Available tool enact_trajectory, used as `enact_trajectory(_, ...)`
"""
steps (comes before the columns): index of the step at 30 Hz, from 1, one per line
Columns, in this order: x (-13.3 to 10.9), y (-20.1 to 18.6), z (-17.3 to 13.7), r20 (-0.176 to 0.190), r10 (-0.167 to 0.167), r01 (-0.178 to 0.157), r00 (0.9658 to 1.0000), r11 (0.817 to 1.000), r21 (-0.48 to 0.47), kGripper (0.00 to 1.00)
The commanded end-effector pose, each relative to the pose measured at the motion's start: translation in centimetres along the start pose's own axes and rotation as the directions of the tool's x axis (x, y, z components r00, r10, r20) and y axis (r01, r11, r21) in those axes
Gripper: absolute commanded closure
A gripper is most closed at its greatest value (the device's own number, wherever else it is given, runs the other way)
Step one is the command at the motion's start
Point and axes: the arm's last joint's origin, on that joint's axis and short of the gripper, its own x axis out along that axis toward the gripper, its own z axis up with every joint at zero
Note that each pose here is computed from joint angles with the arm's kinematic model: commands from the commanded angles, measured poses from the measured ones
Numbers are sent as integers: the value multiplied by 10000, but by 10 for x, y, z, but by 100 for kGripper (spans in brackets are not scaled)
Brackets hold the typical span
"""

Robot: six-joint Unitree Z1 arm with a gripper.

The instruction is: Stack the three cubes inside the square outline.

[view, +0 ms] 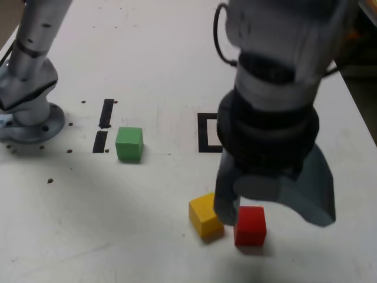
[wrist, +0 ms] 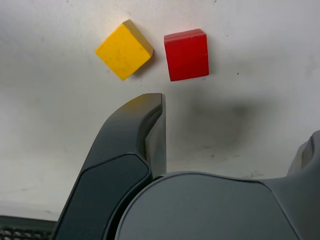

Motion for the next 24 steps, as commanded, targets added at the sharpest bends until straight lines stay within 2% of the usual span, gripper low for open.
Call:
enact_trajectory(1, -2, -3, -3, -157, -135, 133, 9998, 9998, -152, 6)
enact_trajectory(6, 11, -14, -2, -717, -570, 516, 9958, 9959, -742, 6)
enact_trajectory(14, 34, -22, 7, -1303, -719, 593, 9889, 9934, -986, 6)
enact_trajectory(20, 43, -17, 8, -1589, -584, 412, 9856, 9932, -1092, 6)
enact_trajectory(24, 52, -13, 13, -1569, -323, 155, 9871, 9941, -1072, 6)
